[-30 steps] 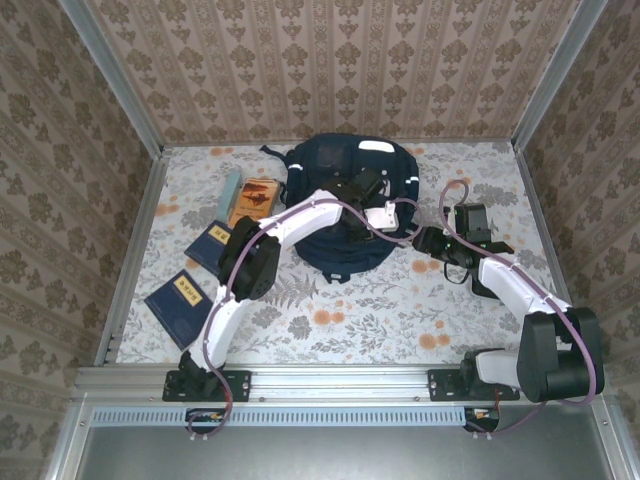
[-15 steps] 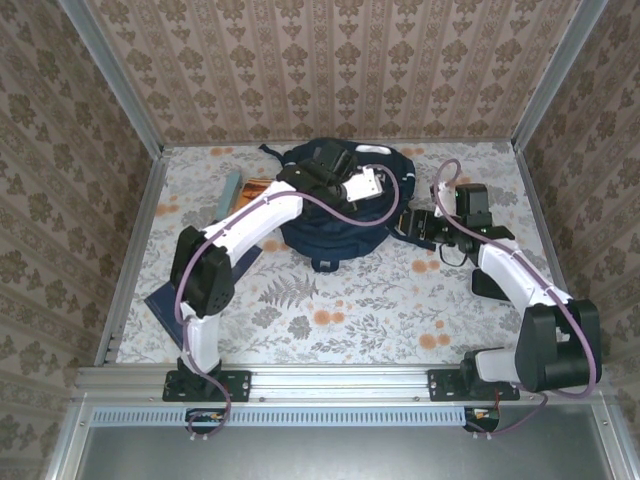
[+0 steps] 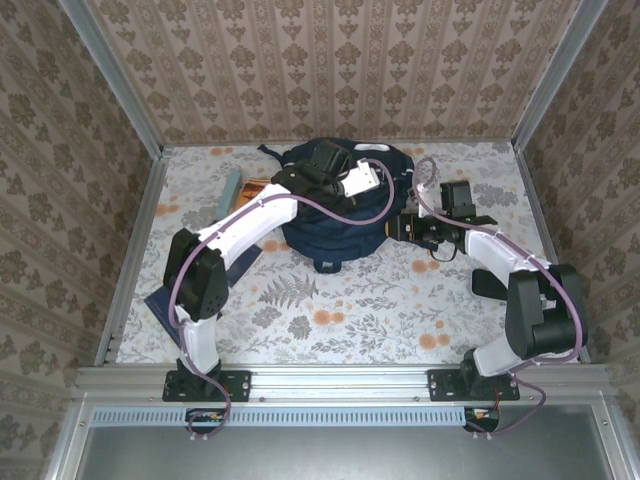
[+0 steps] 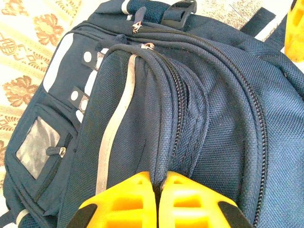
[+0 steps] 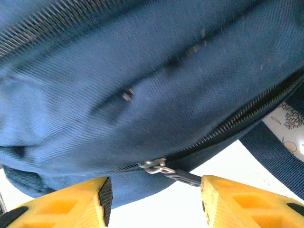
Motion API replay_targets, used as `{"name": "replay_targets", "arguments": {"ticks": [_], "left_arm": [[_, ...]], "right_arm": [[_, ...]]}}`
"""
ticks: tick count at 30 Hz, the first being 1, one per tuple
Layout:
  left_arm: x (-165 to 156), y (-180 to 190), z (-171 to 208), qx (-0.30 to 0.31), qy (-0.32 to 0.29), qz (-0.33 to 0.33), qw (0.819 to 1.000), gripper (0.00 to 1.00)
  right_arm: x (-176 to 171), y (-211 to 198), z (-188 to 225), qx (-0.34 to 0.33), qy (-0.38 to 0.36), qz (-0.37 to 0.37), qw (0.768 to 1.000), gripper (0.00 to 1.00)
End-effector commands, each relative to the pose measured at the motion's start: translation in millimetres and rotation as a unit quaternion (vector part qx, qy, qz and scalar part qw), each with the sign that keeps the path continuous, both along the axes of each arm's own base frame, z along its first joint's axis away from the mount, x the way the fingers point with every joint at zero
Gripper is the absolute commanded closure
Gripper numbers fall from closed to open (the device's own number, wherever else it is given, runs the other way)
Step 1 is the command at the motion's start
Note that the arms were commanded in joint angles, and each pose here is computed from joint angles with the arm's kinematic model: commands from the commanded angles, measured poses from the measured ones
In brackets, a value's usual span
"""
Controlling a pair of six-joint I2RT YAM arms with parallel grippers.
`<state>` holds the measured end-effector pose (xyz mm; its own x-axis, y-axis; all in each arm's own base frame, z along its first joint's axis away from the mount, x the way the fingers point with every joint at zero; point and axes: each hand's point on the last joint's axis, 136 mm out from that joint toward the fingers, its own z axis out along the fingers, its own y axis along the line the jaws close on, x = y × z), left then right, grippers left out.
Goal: Pack the student bag
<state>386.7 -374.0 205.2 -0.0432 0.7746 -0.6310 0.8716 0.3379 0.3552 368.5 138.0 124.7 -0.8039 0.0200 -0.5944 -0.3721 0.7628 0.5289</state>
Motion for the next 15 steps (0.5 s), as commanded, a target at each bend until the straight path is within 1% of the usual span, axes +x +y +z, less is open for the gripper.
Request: {"name": "replay_targets", "arguments": {"ticks": [1,5,10,12,15], "left_arm": [[15.6,7.8,70.9,-0.074,-0.076,0.041,0.993,1.0],[12.2,8.5,73.6,-0.079,-0.075,0.038,0.993,1.0],[10.2,9.8,73.0,-0.077,-0.072,0.037,0.994,1.0],[9.3,9.4,73.5,-0.077,-0.071,0.035,0.994,1.0],[9.9,9.1,74.0,-0.079,-0.071,0.036,0.994,1.0]], "right_arm": [[6.2,6.8,2.8,0.003,-0.022,0.027,0.999,0.45],[11.9,9.1,3.6,0.003,-0.029,0.039,0.999,0.41],[16.9,15.4,8.6,0.009,-0.04,0.066,0.997,0.41],[17.4,18.5,10.7,0.015,-0.042,0.078,0.996,0.43],[14.6,23.2,11.0,0.026,-0.036,0.092,0.995,0.52]]}}
